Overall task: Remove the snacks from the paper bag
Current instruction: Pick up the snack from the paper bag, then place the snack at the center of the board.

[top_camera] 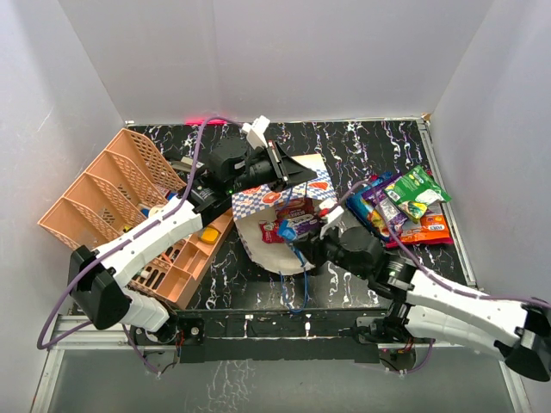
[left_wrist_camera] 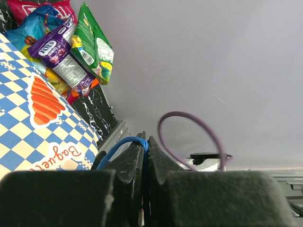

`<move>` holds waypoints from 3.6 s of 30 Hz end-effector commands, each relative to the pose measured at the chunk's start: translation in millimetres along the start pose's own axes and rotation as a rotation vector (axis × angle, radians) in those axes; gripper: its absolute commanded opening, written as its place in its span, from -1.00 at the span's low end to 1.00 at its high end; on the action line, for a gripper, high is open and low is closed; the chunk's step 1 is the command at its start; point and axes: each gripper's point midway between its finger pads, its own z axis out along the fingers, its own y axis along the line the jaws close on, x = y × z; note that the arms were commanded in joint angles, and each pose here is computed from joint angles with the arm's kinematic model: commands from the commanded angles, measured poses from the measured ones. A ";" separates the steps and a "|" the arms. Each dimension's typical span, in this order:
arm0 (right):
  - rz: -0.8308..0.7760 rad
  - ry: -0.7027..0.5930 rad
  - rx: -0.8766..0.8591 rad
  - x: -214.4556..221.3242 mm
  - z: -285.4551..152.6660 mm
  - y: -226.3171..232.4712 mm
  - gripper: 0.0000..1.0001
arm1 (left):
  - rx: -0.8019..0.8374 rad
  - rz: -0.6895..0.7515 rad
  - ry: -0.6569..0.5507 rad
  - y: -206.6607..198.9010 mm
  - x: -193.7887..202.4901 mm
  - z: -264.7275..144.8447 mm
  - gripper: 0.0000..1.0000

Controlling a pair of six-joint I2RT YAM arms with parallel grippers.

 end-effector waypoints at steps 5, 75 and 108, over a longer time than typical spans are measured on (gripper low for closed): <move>0.076 -0.181 0.010 -82.4 -62.5 4.0 -0.70 | 0.078 0.064 -0.068 -38.4 -15.7 -21.0 -1.00; 0.273 0.041 1.398 -59.1 -158.3 -336.1 -0.42 | 0.184 0.073 0.075 -17.2 17.8 -16.8 -1.00; -0.086 -0.001 0.659 -113.9 -82.6 -133.0 0.97 | 0.045 0.081 0.105 -4.1 13.6 -21.6 -1.00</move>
